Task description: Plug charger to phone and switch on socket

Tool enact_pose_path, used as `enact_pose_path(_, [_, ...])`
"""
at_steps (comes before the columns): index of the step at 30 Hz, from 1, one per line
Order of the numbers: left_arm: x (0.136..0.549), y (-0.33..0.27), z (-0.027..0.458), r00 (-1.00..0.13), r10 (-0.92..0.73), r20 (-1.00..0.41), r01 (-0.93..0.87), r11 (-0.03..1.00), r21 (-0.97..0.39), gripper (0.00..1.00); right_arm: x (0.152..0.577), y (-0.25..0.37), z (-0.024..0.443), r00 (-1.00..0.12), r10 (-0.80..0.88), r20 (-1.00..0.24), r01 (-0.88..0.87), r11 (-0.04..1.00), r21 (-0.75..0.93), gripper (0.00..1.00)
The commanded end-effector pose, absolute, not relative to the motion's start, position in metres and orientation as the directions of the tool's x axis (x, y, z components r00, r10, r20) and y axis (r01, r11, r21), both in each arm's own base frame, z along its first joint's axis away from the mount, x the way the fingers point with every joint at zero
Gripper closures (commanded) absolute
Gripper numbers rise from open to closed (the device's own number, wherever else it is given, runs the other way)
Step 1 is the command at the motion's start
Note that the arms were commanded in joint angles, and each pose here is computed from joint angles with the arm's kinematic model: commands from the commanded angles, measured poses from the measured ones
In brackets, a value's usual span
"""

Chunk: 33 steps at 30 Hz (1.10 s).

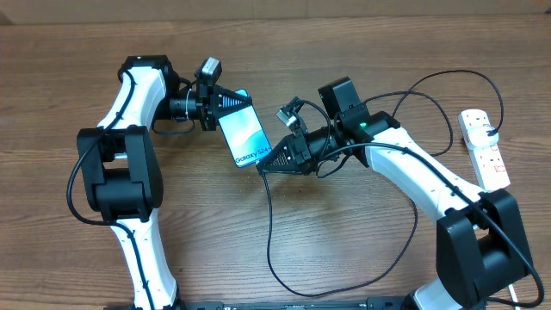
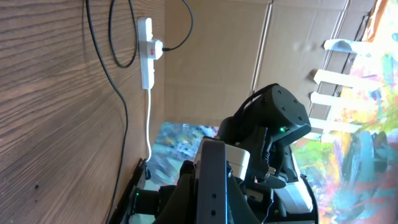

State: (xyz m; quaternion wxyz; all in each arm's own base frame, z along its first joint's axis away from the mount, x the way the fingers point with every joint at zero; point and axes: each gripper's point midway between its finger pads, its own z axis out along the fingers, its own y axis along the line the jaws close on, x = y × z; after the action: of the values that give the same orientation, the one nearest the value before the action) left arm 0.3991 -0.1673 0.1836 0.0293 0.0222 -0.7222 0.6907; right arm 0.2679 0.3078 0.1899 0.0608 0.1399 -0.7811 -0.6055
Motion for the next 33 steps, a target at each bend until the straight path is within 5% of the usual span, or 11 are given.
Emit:
enact_pose_path(1, [0.382, -0.194, 0.198, -0.996, 0.083, 0.032, -0.028, 0.055, -0.998, 0.96, 0.291, 0.302, 0.191, -0.967, -0.223, -0.127, -0.187, 0.272, 0.944, 0.96])
enact_pose_path(10, [0.389, -0.191, 0.194, -0.996, 0.077, -0.037, 0.042, 0.059, -0.997, 0.96, 0.284, 0.292, 0.174, -0.962, -0.24, -0.128, -0.207, 0.339, 0.918, 0.96])
enact_pose_path(16, [0.394, -0.179, 0.176, -0.997, 0.079, -0.015, 0.027, 0.156, -0.987, 0.96, 0.297, 0.221, 0.107, -0.99, -0.136, -0.047, -0.131, 0.714, 0.688, 0.96])
enact_pose_path(21, [0.394, -0.169, 0.164, -0.996, 0.083, -0.01, 0.028, 0.226, -0.974, 0.96, 0.312, 0.113, 0.062, -0.998, 0.048, -0.033, 0.041, 0.978, 0.205, 0.96])
enact_pose_path(24, [0.395, -0.168, 0.162, -0.996, 0.083, -0.015, 0.034, 0.236, -0.971, 0.96, 0.318, 0.058, 0.056, -0.974, 0.207, -0.091, 0.212, 0.976, -0.043, 0.96])
enact_pose_path(33, [0.394, -0.168, 0.156, -0.996, 0.086, 0.014, 0.009, 0.269, -0.963, 0.96, 0.317, 0.05, 0.021, -0.962, 0.263, -0.07, 0.268, 0.961, -0.07, 0.96])
